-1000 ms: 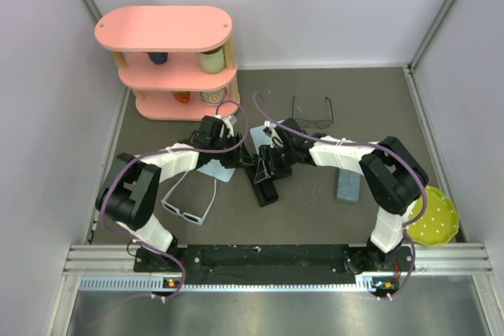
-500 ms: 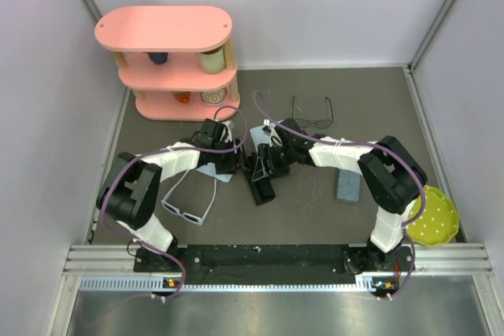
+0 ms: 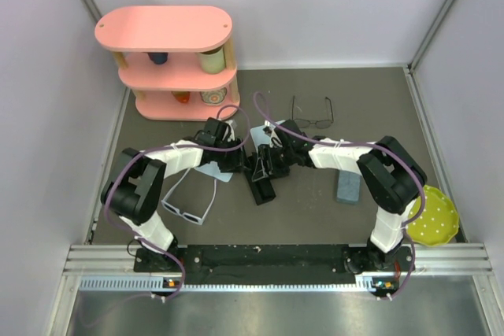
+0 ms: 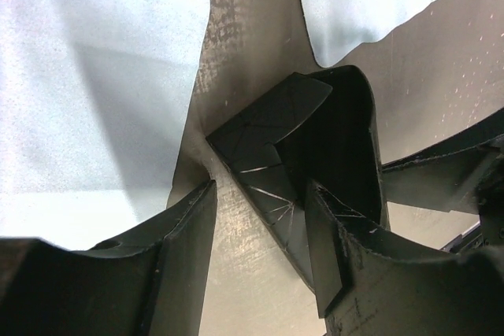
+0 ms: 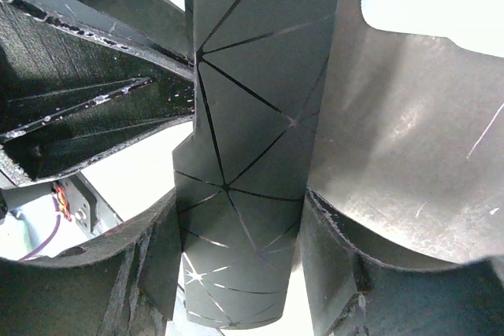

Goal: Organize the sunglasses
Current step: Open the sunglasses case and the sunglasses case.

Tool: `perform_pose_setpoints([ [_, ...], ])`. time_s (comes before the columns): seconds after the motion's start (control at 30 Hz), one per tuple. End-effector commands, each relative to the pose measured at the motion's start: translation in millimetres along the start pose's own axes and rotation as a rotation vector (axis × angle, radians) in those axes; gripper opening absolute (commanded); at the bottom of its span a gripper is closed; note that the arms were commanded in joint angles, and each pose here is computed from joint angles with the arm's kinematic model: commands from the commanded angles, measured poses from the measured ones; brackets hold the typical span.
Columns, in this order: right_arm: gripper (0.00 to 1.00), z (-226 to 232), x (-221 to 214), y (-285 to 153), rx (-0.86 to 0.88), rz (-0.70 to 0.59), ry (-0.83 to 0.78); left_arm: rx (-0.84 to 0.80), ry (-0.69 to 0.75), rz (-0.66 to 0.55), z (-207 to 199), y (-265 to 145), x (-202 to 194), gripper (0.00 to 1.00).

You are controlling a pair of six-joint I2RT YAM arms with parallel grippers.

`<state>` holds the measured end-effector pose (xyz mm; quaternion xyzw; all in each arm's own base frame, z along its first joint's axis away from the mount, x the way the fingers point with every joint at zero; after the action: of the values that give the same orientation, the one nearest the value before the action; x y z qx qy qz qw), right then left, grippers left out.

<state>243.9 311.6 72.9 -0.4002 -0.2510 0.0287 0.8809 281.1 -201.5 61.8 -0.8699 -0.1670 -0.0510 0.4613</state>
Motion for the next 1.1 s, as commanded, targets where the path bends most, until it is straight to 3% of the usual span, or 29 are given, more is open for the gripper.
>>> perform_pose_setpoints([
  [0.0,0.56,-17.2,6.5,-7.5,-0.129,-0.060,-0.007,0.170,-0.001,0.071,37.1,9.7,-19.1,0.52],
  [0.2,0.72,-28.0,7.5,-22.1,-0.233,-0.104,-0.026,0.183,-0.003,0.070,39.1,10.6,-18.8,0.52],
  [0.4,0.72,-36.0,8.8,-31.2,-0.316,-0.123,-0.034,0.180,-0.006,0.068,37.6,10.4,-17.7,0.52],
  [0.63,0.47,-37.1,9.9,-35.3,-0.323,-0.116,-0.089,0.132,-0.001,0.065,25.4,6.0,-13.1,0.55],
  [0.8,0.26,-37.9,17.1,-36.8,-0.331,-0.120,-0.182,0.082,0.014,0.037,10.6,-3.2,-5.2,0.64],
  [0.93,0.00,-41.8,22.2,-39.9,-0.363,-0.118,-0.245,0.069,0.035,-0.009,-3.5,-17.2,8.7,0.70],
  [1.07,0.00,-37.9,28.7,-56.0,-0.349,-0.112,-0.450,0.080,0.040,-0.060,-9.8,-34.5,23.9,0.72],
])
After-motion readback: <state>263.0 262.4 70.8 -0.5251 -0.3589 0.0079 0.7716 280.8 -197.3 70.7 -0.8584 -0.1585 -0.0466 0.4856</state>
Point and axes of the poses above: each gripper's point midway between its finger pads, its own y axis out along the fingers, its own z axis along the line the jaws close on, x = y × z, the point moved 4 cm from there along -y, back along the fingers, and after that the axes turned 8 degrees about -y, right-handed, at the moved point
